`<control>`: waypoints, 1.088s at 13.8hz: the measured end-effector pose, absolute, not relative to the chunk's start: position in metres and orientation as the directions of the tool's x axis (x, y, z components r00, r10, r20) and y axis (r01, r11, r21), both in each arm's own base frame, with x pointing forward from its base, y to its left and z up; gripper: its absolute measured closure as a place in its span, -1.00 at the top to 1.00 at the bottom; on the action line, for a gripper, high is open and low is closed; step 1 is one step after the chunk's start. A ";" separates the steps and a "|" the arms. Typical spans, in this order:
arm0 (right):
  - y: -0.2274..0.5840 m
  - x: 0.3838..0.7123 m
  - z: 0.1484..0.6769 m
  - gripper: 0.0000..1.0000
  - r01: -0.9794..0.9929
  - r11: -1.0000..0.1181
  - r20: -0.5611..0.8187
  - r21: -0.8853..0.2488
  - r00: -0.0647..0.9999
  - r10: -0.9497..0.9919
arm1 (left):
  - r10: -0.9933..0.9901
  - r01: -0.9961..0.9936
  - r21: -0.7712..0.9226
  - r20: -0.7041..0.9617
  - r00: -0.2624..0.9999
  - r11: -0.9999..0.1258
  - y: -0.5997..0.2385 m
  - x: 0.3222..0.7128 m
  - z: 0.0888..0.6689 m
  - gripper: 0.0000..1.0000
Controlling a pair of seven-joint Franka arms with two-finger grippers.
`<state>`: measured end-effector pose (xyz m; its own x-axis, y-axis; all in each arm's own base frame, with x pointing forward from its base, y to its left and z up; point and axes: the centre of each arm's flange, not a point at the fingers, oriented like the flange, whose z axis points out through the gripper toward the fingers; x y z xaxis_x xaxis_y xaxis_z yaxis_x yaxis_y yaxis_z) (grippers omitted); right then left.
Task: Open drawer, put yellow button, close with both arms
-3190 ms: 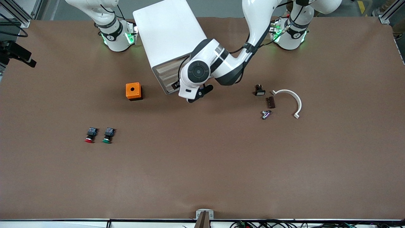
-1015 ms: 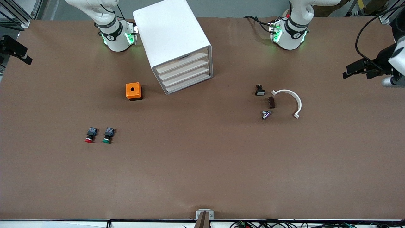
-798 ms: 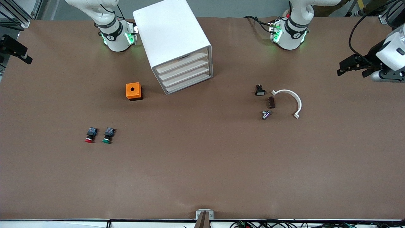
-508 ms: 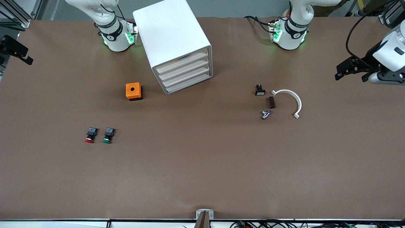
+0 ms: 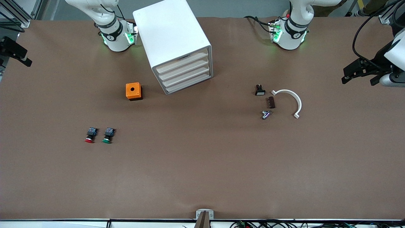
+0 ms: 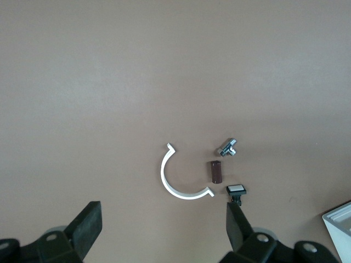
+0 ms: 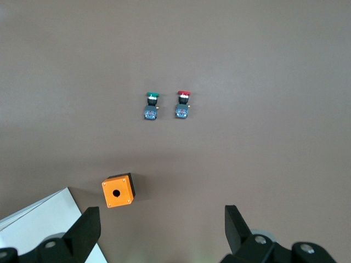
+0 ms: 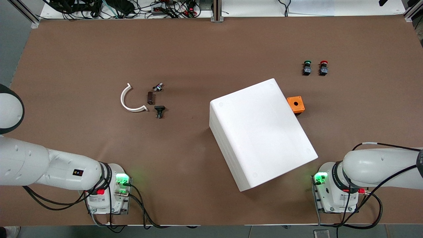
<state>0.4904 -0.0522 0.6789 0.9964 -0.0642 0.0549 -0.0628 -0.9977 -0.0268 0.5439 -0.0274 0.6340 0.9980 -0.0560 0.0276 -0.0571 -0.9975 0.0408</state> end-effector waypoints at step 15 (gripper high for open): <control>-0.056 0.493 0.677 1.00 -0.062 -0.998 0.066 0.000 0.996 -0.062 | -0.055 -0.056 0.024 0.030 0.998 -0.998 -0.028 0.561 0.632 1.00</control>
<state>0.4928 -0.0563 0.6773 0.9959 -0.0622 0.0662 -0.0624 -0.9981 0.0000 0.5610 -0.0285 0.6320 0.9980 -0.0553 0.0302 -0.0561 -0.9981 0.0243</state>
